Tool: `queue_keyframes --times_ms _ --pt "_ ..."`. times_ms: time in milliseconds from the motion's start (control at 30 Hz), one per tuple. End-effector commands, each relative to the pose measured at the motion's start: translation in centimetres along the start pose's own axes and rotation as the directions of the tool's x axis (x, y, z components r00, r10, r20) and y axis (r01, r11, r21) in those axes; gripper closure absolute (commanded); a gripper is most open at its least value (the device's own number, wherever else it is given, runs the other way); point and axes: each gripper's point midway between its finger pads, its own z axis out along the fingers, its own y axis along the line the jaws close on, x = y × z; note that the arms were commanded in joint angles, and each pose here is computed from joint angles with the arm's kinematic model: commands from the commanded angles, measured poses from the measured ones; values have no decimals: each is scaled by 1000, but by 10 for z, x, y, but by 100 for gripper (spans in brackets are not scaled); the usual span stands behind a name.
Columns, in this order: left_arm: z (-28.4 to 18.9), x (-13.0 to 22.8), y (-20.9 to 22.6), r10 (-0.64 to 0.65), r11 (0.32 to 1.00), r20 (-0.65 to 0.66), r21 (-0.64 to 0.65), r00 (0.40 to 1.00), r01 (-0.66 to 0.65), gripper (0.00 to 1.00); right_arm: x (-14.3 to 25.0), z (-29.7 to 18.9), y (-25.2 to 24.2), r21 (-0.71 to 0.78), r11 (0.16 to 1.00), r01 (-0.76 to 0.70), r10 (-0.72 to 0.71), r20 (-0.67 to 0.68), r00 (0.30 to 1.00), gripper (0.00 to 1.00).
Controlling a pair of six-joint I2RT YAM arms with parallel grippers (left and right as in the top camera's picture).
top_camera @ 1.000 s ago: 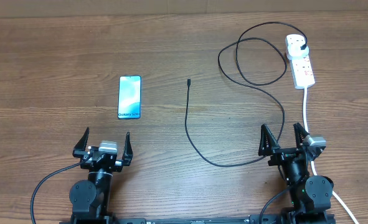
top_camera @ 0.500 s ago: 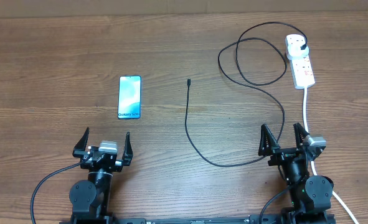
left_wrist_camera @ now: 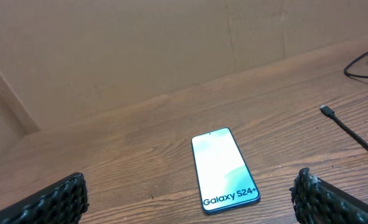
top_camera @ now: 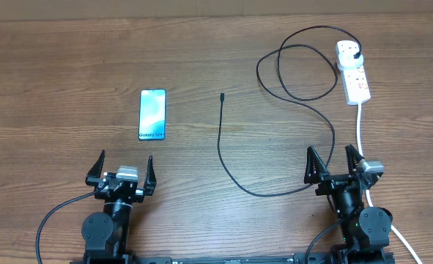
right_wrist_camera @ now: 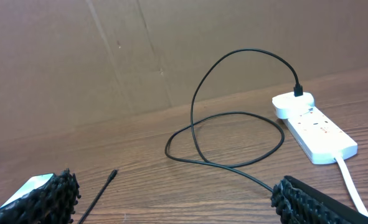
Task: Plug charger to phone and switch on socket
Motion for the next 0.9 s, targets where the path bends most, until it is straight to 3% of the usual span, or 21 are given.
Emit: queue_keyframes --times_ms 0,267,567,867 --pt "0 0 0 12 1000 4 1 1000 -12 0 2 0 -1 6 1000 -4 4 5 1000 0" --pt "-1 -4 -1 0 1000 15 5 1000 0 0 2 0 -1 6 1000 -4 4 5 1000 0" --pt "-10 -59 8 -54 998 92 25 994 52 0 2 0 -1 6 1000 -4 4 5 1000 0" --pt "20 -104 2 -76 983 -41 163 996 82 0 2 0 -1 6 1000 -4 4 5 1000 0"
